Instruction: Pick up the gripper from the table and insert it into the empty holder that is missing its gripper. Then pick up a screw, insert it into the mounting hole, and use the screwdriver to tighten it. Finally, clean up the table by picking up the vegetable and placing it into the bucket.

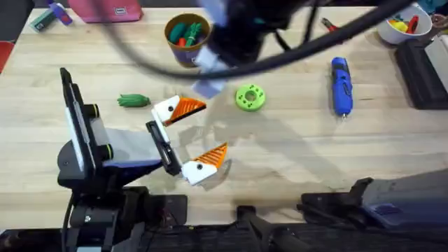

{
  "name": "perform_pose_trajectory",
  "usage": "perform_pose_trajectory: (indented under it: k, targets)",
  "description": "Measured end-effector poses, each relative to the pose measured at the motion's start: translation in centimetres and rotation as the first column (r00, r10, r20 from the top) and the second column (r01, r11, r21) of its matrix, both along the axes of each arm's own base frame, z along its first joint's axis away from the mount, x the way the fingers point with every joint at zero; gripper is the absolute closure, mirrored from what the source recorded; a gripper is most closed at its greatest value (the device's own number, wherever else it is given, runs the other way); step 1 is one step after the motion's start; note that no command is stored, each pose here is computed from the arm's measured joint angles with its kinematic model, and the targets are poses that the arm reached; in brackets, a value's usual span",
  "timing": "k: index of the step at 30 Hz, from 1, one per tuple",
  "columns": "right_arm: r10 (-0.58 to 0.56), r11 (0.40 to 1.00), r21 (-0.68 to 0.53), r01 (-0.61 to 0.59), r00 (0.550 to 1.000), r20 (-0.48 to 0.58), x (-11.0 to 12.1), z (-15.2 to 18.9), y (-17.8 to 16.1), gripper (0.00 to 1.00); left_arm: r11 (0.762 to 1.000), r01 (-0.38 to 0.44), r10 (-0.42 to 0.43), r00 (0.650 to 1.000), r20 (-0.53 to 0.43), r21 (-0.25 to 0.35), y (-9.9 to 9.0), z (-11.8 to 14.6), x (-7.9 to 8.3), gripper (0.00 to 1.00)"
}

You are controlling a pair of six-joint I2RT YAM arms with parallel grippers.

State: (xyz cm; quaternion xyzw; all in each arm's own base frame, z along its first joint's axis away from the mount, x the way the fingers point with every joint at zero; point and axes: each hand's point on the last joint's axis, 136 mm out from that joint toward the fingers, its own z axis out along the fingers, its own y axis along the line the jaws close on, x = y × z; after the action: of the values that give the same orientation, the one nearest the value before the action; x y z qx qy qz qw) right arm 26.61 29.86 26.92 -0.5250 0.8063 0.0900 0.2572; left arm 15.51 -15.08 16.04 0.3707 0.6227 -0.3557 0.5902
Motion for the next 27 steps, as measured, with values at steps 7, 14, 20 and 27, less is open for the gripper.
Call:
perform_pose_trajectory:
  k: [7,14,20,27]
  targets:
    - [-0.413,0.910,0.026,0.414,0.910,-0.021,1.4,-1.2,-9.3,0.007,1.000,0.000,0.000,1.000,0.000,0.000,0.0,0.0,0.0,0.015]
    - [-0.710,0.700,0.087,0.709,0.704,-0.025,1.1,-2.1,-17.9,0.009,1.000,0.000,0.000,1.000,0.000,0.000,0.0,0.0,0.0,0.015]
    - [-0.838,0.538,0.110,0.836,0.544,-0.042,0.6,-3.6,-23.1,0.010,1.000,0.000,0.000,1.000,0.000,0.000,0.0,0.0,0.0,0.015]
    - [-0.910,0.407,0.072,0.911,0.411,-0.058,0.7,-4.5,-27.0,0.007,1.000,0.000,0.000,1.000,0.000,0.000,0.0,0.0,0.0,0.015]
